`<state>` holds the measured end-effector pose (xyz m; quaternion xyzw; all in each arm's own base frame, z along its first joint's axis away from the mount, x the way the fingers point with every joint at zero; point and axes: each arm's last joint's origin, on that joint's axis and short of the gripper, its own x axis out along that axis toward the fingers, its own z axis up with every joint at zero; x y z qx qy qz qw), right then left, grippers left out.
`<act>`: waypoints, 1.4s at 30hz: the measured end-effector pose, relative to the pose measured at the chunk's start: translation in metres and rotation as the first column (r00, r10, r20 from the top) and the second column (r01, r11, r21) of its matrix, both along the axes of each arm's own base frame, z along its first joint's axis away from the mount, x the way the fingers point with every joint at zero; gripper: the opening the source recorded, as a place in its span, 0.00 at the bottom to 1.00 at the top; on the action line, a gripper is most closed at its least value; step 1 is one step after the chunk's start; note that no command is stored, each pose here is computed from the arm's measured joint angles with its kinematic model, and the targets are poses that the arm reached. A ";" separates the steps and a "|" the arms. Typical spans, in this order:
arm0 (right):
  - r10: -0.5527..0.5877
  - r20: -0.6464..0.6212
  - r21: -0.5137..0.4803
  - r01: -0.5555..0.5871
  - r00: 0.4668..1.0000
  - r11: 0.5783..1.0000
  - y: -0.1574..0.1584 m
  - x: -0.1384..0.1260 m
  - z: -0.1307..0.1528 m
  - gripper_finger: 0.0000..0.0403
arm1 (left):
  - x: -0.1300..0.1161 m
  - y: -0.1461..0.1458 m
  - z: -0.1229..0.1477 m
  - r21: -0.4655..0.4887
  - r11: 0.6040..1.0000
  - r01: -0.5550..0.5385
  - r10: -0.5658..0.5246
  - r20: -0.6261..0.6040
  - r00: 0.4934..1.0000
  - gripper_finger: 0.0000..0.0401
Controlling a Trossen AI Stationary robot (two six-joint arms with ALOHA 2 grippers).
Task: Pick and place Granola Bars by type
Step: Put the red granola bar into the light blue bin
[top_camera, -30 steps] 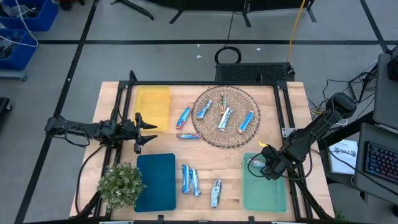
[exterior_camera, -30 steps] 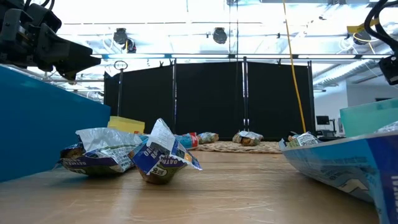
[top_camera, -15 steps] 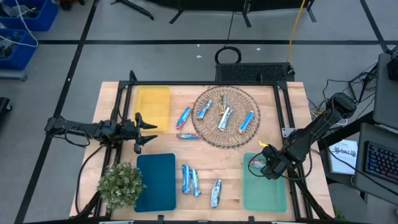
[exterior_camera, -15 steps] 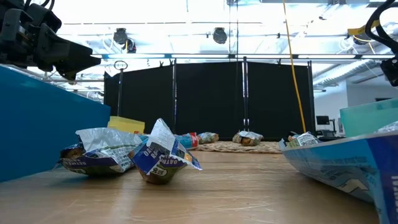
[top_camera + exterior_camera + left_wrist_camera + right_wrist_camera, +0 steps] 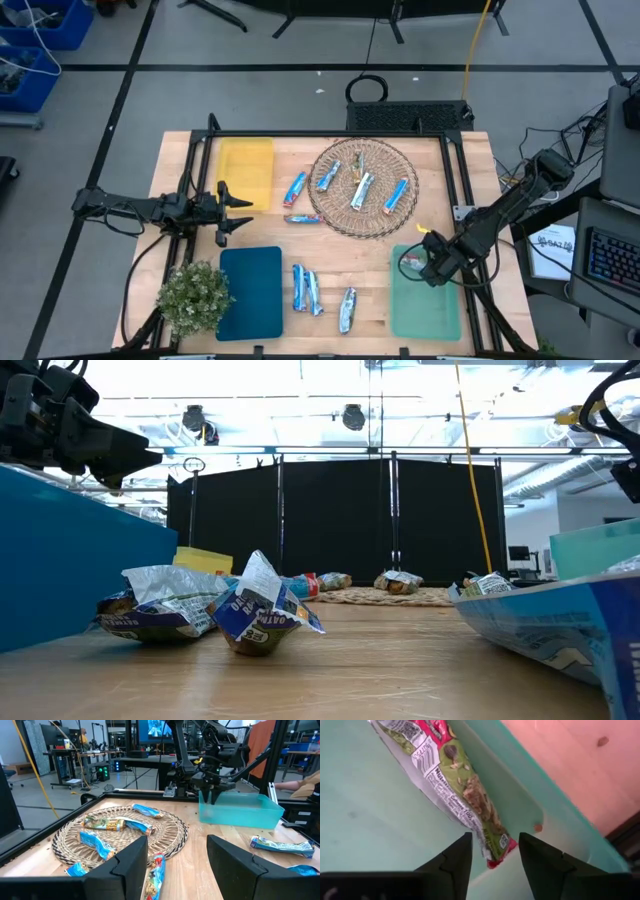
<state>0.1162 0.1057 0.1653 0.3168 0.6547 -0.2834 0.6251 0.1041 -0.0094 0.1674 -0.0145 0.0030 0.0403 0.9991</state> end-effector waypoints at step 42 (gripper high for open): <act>0.542 0.556 -0.660 -0.062 0.630 0.749 -0.041 0.004 0.065 0.42 | 0.000 0.000 0.000 0.000 1.000 0.001 -0.001 0.000 1.000 0.52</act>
